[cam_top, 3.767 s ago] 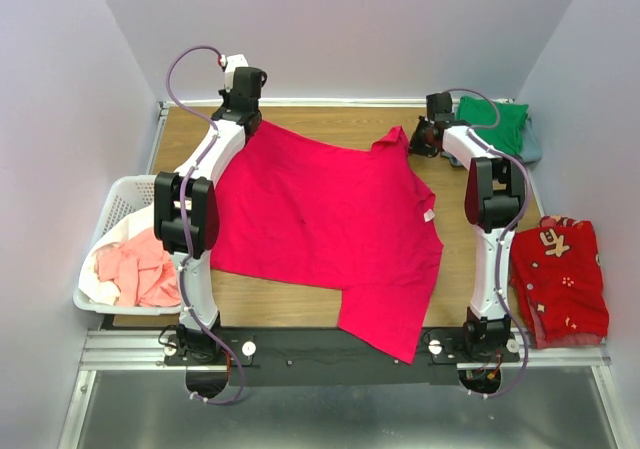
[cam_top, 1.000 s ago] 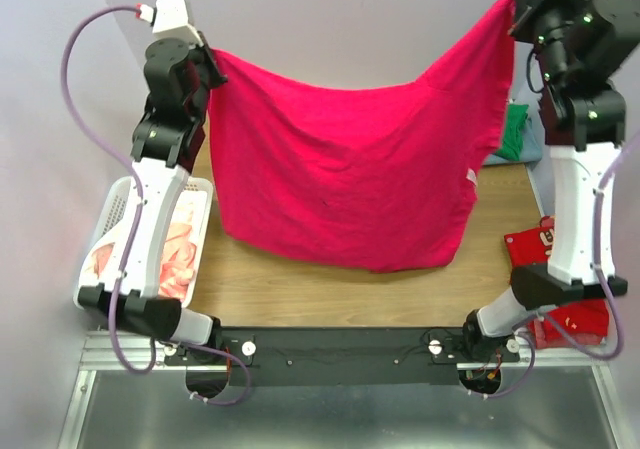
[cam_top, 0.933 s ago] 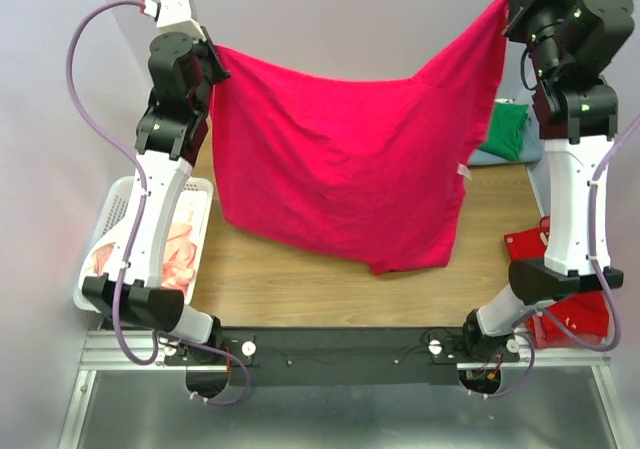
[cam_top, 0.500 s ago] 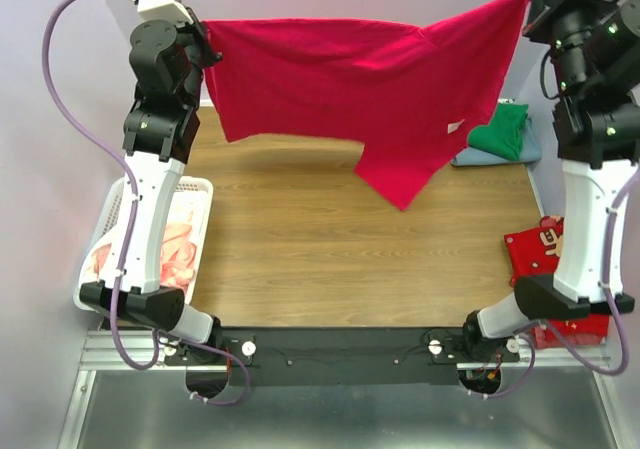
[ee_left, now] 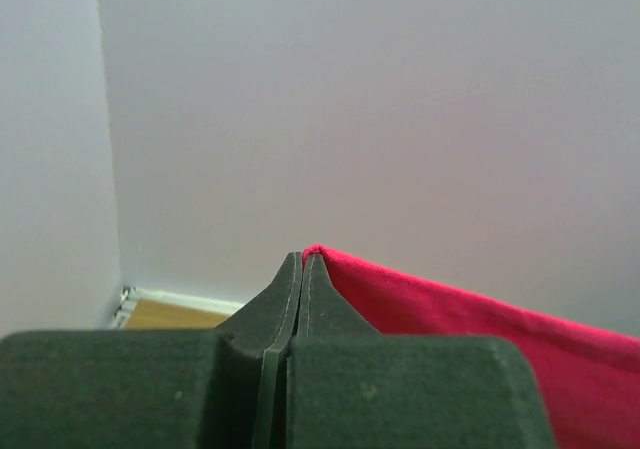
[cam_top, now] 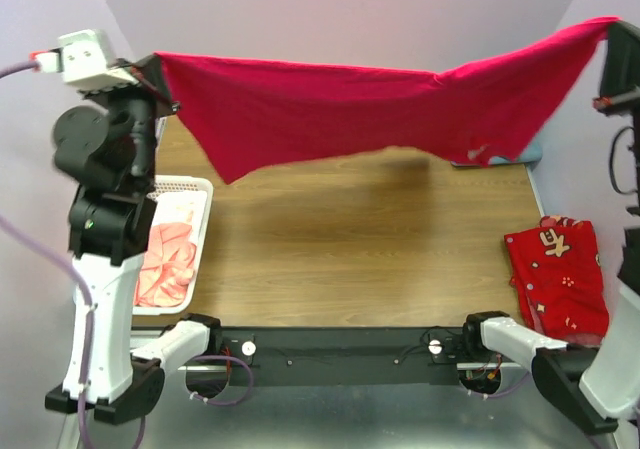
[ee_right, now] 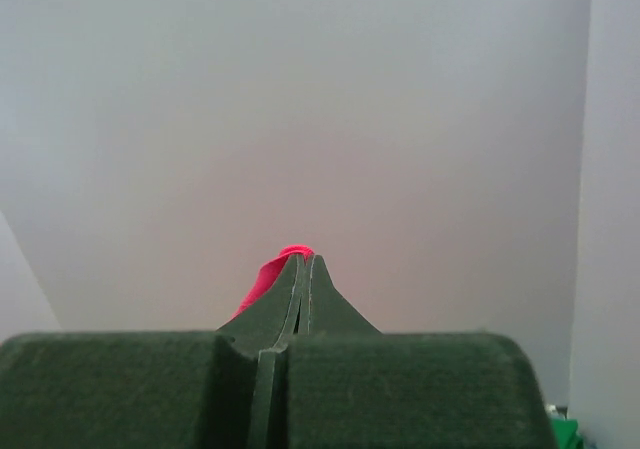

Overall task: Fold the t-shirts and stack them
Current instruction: Flatten the tshirt out

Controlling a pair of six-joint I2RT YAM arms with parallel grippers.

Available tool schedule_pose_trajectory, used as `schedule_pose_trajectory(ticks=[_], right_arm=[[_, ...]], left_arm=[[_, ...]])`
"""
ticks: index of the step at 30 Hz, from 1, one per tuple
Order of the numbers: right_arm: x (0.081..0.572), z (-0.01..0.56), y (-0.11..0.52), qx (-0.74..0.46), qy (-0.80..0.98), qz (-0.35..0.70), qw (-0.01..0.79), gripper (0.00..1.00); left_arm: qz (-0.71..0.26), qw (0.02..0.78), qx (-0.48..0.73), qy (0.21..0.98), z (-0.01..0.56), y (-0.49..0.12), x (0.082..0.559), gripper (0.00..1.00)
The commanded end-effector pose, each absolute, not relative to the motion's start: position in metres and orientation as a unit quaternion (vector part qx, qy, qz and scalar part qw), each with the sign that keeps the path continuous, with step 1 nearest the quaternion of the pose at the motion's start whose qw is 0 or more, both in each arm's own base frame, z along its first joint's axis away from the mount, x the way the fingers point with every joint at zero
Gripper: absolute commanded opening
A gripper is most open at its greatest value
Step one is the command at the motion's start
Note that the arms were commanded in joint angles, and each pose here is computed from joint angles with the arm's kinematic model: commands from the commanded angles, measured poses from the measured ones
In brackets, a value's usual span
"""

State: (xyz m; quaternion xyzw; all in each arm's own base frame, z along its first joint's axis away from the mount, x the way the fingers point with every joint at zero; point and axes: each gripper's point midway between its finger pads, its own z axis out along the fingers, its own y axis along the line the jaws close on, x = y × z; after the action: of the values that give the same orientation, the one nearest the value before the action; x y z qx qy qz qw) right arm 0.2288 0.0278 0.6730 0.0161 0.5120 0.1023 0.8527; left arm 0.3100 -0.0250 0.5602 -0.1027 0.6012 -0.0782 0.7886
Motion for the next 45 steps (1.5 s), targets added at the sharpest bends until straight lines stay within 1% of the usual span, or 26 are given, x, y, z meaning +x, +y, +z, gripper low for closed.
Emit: schedule_pose_trajectory(ticks=[1,4,7,8,11,12,14,15,16,17,18,20,21,22,25,26,28,29,32,33,36,37,38,40,41,45], right_arm=[[0.202,0.697,0.03,-0.005,0.473,0.105,0.875,0.01],[0.203,0.709,0.032,-0.014,0.462,0.101,0.881,0.01],[0.234,0.706,0.034,-0.017,0.475,0.093,0.875,0.01],[0.258,0.697,0.036,-0.017,0.492,0.092,0.866,0.01],[0.308,0.662,0.04,-0.008,0.537,0.092,0.839,0.01],[0.33,0.647,0.042,-0.002,0.553,0.093,0.828,0.01],[0.372,0.596,0.046,0.007,0.605,0.093,0.79,0.01],[0.395,0.572,0.043,0.023,0.625,0.085,0.776,0.01],[0.41,0.551,0.043,0.026,0.641,0.083,0.763,0.01],[0.429,0.509,0.046,0.031,0.674,0.085,0.733,0.01],[0.442,0.492,0.047,0.035,0.682,0.083,0.726,0.01],[0.475,0.427,0.05,0.042,0.724,0.079,0.684,0.01],[0.485,0.412,0.049,0.045,0.731,0.075,0.677,0.01],[0.505,0.376,0.052,0.048,0.754,0.073,0.651,0.01],[0.535,0.326,0.059,0.045,0.778,0.078,0.622,0.01],[0.551,0.29,0.062,0.043,0.797,0.077,0.598,0.01],[0.573,0.268,0.066,0.048,0.802,0.084,0.59,0.01],[0.587,0.234,0.07,0.049,0.818,0.086,0.566,0.01],[0.614,0.221,0.076,0.053,0.817,0.097,0.566,0.01],[0.625,0.195,0.077,0.055,0.827,0.094,0.552,0.01],[0.652,0.196,0.08,0.052,0.818,0.096,0.565,0.01],[0.661,0.172,0.08,0.054,0.826,0.093,0.554,0.01],[0.671,0.188,0.08,0.056,0.814,0.097,0.571,0.01],[0.681,0.168,0.087,0.048,0.821,0.108,0.558,0.01],[0.688,0.182,0.087,0.048,0.811,0.11,0.572,0.01],[0.697,0.182,0.084,0.047,0.808,0.101,0.578,0.01]], left_arm=[[-0.056,0.825,-0.12,0.549,0.604,-0.004,0.271,0.0],[-0.057,0.829,-0.116,0.544,0.616,-0.006,0.275,0.0],[-0.054,0.822,-0.112,0.556,0.611,-0.011,0.299,0.0],[-0.058,0.817,-0.11,0.563,0.605,-0.015,0.307,0.0],[-0.065,0.784,-0.099,0.609,0.563,-0.03,0.348,0.0],[-0.068,0.76,-0.099,0.639,0.529,-0.036,0.368,0.0],[-0.071,0.734,-0.099,0.669,0.489,-0.043,0.386,0.0],[-0.07,0.706,-0.103,0.697,0.446,-0.048,0.401,0.0],[-0.07,0.691,-0.105,0.711,0.424,-0.052,0.407,0.0],[-0.067,0.679,-0.111,0.723,0.403,-0.051,0.412,0.0],[-0.061,0.653,-0.114,0.747,0.361,-0.054,0.421,0.0],[-0.064,0.626,-0.121,0.768,0.323,-0.058,0.429,0.0],[-0.058,0.599,-0.125,0.789,0.285,-0.06,0.437,0.0],[-0.054,0.587,-0.128,0.798,0.269,-0.06,0.44,0.0],[-0.03,0.553,-0.149,0.819,0.224,-0.057,0.456,0.0],[-0.021,0.55,-0.156,0.82,0.216,-0.054,0.461,0.0],[-0.009,0.534,-0.157,0.831,0.19,-0.056,0.48,0.0],[-0.004,0.528,-0.156,0.834,0.182,-0.056,0.488,0.0],[0.009,0.52,-0.151,0.841,0.163,-0.059,0.523,0.0],[0.014,0.517,-0.149,0.842,0.157,-0.06,0.542,0.0],[0.021,0.509,-0.145,0.848,0.139,-0.061,0.574,0.0],[0.027,0.506,-0.146,0.85,0.134,-0.058,0.581,0.0],[0.028,0.504,-0.144,0.851,0.129,-0.057,0.588,0.0],[0.037,0.502,-0.147,0.851,0.121,-0.051,0.608,0.0],[0.04,0.504,-0.149,0.85,0.121,-0.046,0.615,0.0],[0.046,0.521,-0.16,0.837,0.135,-0.034,0.643,0.0]])
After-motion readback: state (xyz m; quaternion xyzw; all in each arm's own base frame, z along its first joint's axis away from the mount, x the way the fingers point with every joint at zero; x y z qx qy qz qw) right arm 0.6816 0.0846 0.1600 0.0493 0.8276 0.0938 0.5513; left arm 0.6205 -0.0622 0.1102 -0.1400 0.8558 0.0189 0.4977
